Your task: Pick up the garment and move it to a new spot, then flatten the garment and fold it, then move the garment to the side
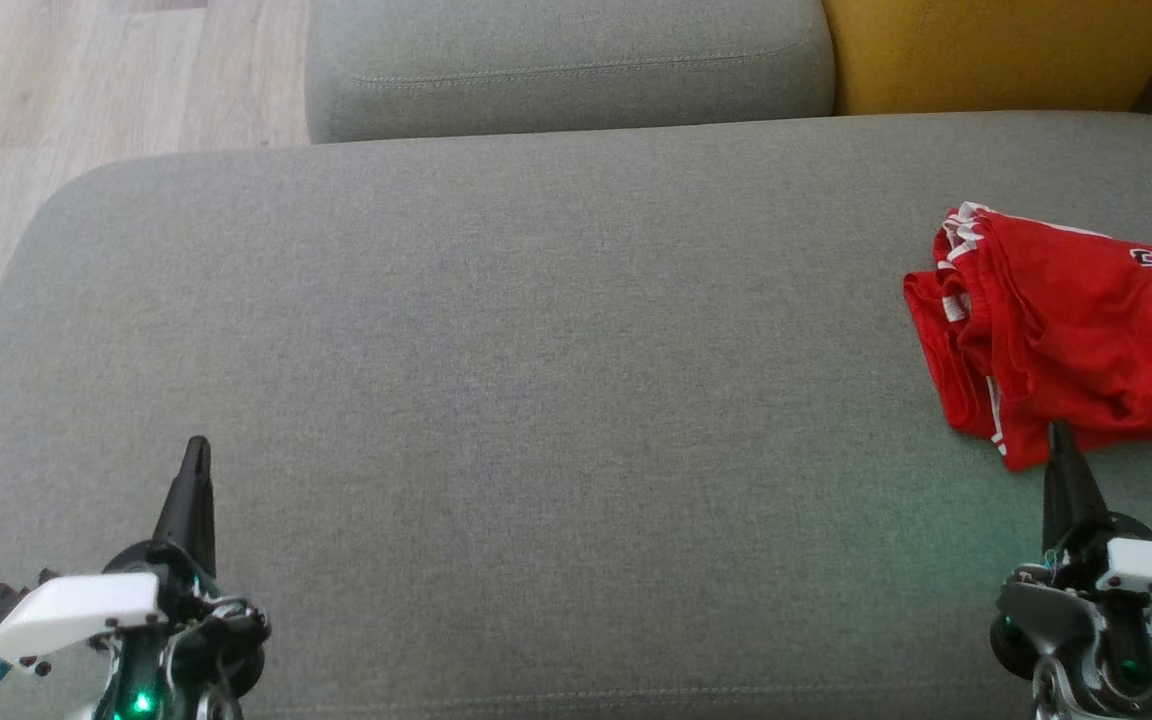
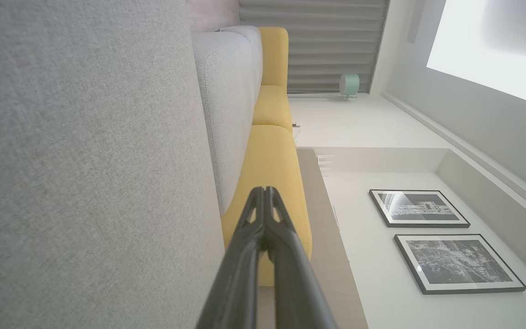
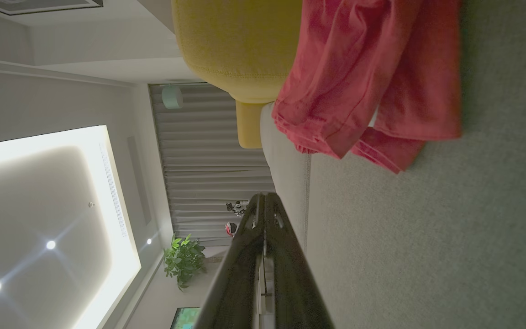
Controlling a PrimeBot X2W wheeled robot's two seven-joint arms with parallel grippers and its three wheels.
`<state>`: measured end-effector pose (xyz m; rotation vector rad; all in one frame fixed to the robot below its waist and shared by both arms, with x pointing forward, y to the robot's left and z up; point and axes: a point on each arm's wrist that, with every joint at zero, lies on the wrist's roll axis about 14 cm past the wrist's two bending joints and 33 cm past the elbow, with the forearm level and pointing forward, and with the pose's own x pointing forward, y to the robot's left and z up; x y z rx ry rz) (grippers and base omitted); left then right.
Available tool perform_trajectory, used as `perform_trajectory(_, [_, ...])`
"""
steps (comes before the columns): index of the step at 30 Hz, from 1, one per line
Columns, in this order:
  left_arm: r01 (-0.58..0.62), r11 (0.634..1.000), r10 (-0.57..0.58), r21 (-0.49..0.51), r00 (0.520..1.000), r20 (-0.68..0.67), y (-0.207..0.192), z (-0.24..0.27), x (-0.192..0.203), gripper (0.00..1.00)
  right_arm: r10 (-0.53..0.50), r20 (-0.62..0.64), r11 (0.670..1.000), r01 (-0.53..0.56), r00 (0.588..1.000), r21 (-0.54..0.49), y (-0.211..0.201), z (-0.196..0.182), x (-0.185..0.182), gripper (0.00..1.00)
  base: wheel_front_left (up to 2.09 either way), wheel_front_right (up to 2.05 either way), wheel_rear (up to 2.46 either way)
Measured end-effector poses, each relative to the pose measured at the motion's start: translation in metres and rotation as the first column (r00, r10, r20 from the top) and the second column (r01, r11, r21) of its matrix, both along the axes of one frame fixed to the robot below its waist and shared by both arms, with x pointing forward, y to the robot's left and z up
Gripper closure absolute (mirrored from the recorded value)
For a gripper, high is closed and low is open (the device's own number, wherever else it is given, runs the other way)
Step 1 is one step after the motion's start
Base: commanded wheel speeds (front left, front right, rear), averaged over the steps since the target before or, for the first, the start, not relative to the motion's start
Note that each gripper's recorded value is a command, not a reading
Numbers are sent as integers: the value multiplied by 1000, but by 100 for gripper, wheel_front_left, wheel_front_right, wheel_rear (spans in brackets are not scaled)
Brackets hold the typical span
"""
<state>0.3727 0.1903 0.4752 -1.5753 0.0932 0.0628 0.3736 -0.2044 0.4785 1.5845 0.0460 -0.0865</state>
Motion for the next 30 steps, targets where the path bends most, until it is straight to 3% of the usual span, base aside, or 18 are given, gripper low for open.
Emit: perform_trajectory(30, [3,1000,-3,-5,1000,0,-1,0,0,100,-6,0,1000,6,1000,1,-2,0,0,100,0,0,0])
